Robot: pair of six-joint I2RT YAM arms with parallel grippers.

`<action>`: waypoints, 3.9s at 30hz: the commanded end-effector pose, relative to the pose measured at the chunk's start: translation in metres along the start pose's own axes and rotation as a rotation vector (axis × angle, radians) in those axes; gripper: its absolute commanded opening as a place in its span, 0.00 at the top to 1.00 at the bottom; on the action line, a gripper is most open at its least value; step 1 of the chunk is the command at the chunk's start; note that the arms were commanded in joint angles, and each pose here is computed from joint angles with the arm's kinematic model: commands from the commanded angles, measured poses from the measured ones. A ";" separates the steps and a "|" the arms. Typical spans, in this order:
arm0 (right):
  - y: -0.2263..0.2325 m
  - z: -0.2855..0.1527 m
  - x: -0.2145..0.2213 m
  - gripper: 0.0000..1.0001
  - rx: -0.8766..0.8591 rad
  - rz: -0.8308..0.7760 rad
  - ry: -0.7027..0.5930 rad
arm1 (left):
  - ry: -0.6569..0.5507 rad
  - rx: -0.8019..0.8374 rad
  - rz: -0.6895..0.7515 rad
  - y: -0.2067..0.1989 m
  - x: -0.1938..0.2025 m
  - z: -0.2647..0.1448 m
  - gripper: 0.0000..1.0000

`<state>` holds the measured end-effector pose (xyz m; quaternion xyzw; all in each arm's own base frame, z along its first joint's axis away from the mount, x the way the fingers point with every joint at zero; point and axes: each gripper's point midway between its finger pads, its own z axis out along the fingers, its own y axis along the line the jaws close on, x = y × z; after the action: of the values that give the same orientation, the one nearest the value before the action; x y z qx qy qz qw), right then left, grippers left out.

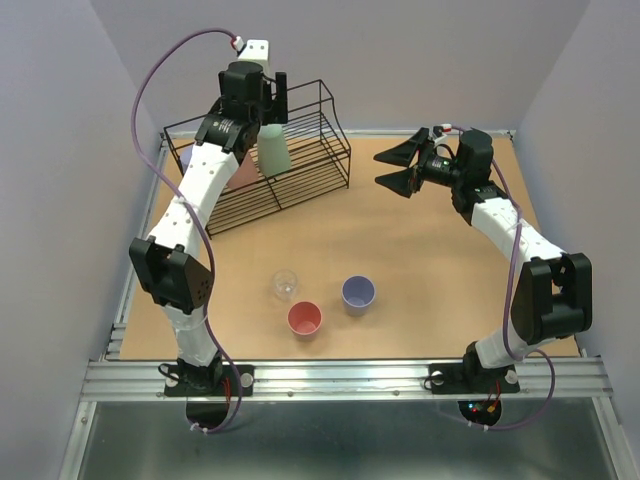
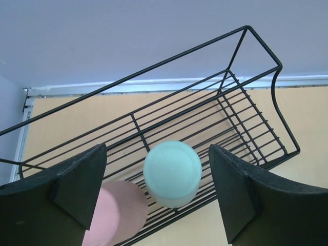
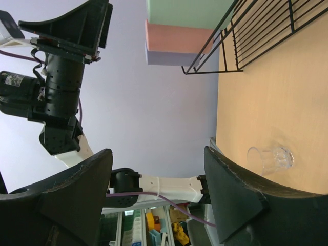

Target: Load the cups into the dish rack

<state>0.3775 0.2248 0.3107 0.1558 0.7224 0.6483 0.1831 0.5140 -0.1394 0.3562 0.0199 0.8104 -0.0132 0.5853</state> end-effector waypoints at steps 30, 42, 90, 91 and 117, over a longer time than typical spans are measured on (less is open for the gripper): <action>-0.125 -0.060 0.114 0.20 0.921 -0.397 0.349 | -0.115 0.262 -0.207 -0.043 -0.027 -0.144 0.08; -0.150 -0.061 0.171 0.20 0.957 -0.452 0.455 | -0.100 0.305 -0.271 -0.048 -0.011 -0.178 0.09; 0.050 -0.018 -0.015 1.00 0.385 -0.366 -0.150 | -0.265 0.677 -0.358 -0.089 -0.101 -0.186 0.11; 0.077 -0.014 -0.021 1.00 0.277 -0.351 -0.184 | -0.299 0.771 -0.373 -0.091 -0.110 -0.188 0.11; 0.186 0.004 -0.009 1.00 -0.468 -0.238 -0.022 | -0.413 1.494 -0.619 -0.123 -0.131 -0.203 0.11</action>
<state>0.4011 0.2465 0.4629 0.0830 0.5937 0.7523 0.2731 0.3953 -0.2565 0.5047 0.1112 0.5048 -0.6919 0.5040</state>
